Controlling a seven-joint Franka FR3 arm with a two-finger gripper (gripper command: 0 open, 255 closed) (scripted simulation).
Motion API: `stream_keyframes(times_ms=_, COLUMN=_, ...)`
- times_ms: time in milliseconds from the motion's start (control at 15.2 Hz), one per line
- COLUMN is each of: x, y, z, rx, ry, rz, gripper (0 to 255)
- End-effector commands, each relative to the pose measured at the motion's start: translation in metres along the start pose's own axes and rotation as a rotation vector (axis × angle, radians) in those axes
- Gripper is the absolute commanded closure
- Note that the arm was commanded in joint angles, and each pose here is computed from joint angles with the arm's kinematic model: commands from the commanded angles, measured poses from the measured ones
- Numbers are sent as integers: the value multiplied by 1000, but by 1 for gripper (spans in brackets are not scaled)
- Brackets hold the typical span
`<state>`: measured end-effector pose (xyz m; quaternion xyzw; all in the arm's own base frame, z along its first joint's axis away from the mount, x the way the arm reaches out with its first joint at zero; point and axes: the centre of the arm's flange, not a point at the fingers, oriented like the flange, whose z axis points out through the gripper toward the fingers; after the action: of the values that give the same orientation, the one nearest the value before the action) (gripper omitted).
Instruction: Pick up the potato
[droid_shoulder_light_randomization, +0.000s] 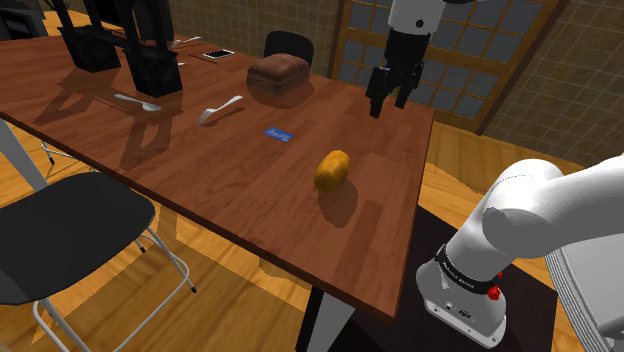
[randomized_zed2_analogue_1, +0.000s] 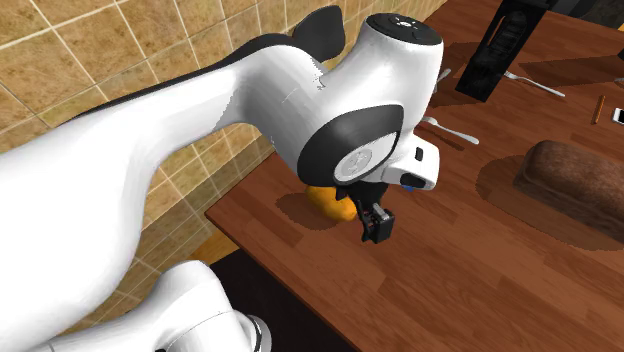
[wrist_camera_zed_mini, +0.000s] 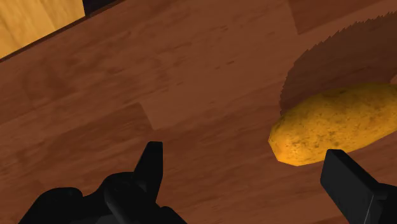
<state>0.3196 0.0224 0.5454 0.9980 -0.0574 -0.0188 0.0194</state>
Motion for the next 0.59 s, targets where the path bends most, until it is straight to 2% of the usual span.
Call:
stream_keyframes(times_ms=0, x=0, y=0, z=0, rx=0, ry=0, rz=0, gripper=0)
stream_keyframes(times_ms=528, x=-8, y=-87, z=53, rx=6, ry=-36, rz=504, gripper=0)
